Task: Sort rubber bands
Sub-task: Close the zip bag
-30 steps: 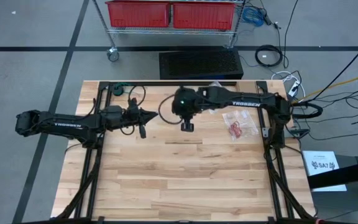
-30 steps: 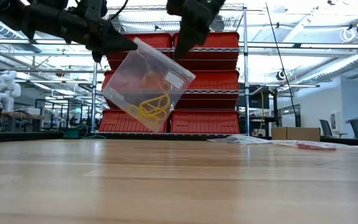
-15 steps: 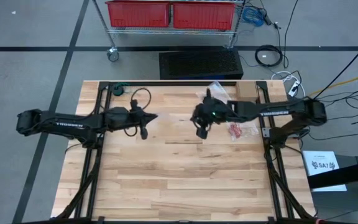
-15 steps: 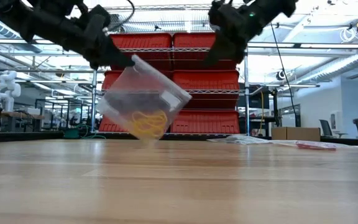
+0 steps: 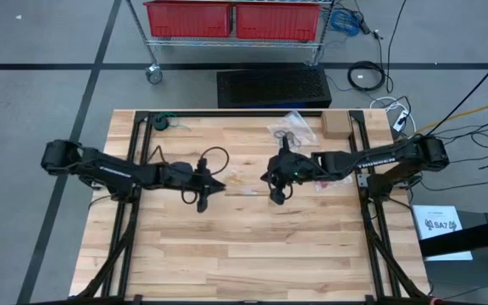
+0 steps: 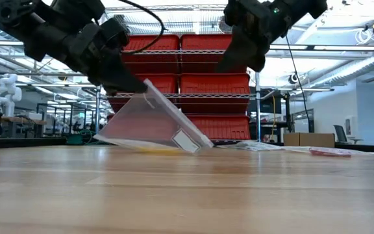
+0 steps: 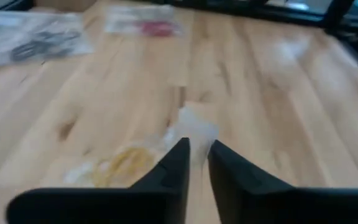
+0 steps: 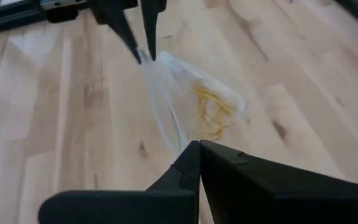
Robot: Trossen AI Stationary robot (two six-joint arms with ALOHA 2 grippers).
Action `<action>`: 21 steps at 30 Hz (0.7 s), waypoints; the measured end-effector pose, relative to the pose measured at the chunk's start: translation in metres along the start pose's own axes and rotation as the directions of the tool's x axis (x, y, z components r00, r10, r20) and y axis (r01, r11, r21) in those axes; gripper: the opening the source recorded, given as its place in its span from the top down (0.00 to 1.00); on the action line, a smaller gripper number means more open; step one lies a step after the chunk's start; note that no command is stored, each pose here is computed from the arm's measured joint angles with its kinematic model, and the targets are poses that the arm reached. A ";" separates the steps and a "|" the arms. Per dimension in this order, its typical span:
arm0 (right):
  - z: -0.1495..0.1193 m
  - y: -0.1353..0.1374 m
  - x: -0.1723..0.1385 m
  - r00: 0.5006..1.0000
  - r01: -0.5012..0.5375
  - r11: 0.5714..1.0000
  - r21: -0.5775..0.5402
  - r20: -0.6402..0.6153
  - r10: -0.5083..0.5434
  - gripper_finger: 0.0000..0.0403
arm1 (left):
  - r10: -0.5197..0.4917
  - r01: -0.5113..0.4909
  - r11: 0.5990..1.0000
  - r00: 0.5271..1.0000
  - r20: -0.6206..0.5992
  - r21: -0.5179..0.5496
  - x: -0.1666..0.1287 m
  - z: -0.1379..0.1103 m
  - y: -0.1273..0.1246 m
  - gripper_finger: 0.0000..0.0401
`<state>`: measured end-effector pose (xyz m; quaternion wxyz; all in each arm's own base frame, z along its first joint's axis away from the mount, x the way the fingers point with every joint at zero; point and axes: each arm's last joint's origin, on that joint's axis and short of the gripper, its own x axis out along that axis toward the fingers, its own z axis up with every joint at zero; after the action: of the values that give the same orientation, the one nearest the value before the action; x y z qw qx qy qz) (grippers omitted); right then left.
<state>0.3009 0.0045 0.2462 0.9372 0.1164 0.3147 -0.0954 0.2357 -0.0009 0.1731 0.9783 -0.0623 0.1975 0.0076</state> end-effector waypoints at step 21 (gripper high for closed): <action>-0.035 0.005 0.052 0.980 0.062 0.992 0.106 -0.196 -0.040 0.82 | 0.124 -0.123 0.990 0.992 0.026 -0.066 0.008 -0.001 0.015 0.71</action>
<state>0.3224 0.0134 0.1880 0.8915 0.1690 0.4013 -0.1252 0.2422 0.0141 0.1676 0.9763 -0.0810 0.1860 0.0754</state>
